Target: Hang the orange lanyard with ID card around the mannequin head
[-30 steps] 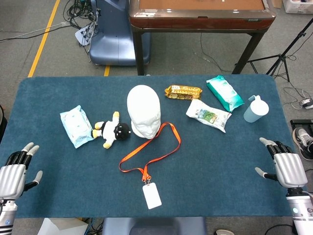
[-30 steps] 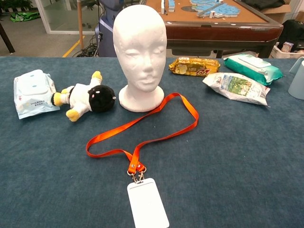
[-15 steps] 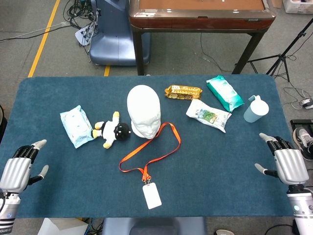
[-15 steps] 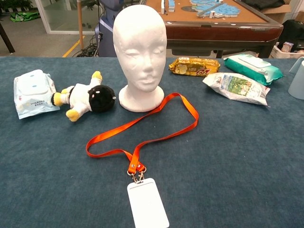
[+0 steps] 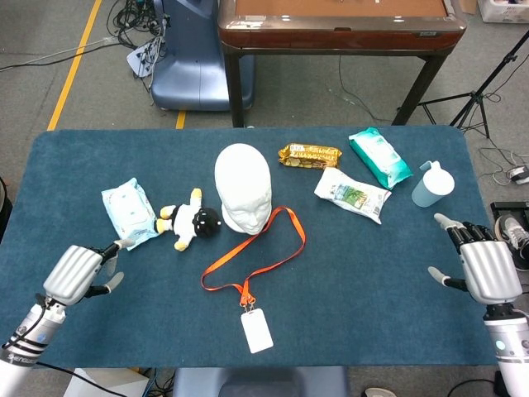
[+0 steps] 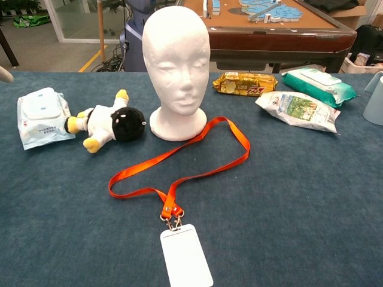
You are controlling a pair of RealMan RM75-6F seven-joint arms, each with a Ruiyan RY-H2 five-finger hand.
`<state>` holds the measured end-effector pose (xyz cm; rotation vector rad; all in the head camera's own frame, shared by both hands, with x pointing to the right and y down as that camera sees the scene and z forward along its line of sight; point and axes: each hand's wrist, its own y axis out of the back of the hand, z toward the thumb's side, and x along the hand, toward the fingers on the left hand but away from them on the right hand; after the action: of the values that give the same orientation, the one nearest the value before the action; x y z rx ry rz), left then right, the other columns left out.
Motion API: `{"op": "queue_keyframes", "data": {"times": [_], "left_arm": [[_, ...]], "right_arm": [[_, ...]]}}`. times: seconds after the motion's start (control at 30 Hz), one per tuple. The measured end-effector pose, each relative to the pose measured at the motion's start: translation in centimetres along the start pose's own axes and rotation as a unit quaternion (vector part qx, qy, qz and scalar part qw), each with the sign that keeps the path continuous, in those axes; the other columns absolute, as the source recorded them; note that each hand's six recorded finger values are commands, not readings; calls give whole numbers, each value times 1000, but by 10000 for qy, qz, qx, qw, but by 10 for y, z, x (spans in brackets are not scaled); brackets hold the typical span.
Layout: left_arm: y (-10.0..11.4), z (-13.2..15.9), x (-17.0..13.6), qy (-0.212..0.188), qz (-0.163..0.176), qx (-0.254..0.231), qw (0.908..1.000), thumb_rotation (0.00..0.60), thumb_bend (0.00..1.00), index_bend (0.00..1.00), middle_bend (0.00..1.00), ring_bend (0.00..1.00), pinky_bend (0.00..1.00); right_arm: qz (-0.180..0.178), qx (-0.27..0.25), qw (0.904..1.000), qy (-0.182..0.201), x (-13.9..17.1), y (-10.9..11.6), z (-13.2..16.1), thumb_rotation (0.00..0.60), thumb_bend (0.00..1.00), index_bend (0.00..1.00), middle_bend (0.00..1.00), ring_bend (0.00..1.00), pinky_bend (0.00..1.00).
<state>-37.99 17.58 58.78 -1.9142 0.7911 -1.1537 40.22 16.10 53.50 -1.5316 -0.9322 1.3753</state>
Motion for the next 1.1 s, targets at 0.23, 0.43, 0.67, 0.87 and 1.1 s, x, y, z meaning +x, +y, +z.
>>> {"op": "queue_keyframes", "data": {"times": [0.23,0.43,0.67,0.87,1.1], "left_arm": [[-17,23,29,-644,-729,28,9953,600,529,348,970,968,858],[-36,42,49,-943,-1432,158,9851,600,601,279,975,976,859],[-56,73,75,-1272,-1906,216,9732,600,604,260,976,976,858],[-74,93,87,-1434,-2117,200,9665,600,604,251,977,977,859],[-91,110,101,-1487,-2245,281,9626,600,604,248,977,977,858]], "right_arm": [[74,36,10000,8,1,-2,3,600,65,168,333,299,284],[119,56,9999,17,5,-4,4,600,66,168,337,305,284],[139,80,9999,-58,8,-4,0,600,65,169,343,312,284],[155,64,9998,-81,9,-5,-2,600,66,169,346,322,284],[185,29,9997,-125,11,-6,-8,600,66,168,347,324,284]]}}
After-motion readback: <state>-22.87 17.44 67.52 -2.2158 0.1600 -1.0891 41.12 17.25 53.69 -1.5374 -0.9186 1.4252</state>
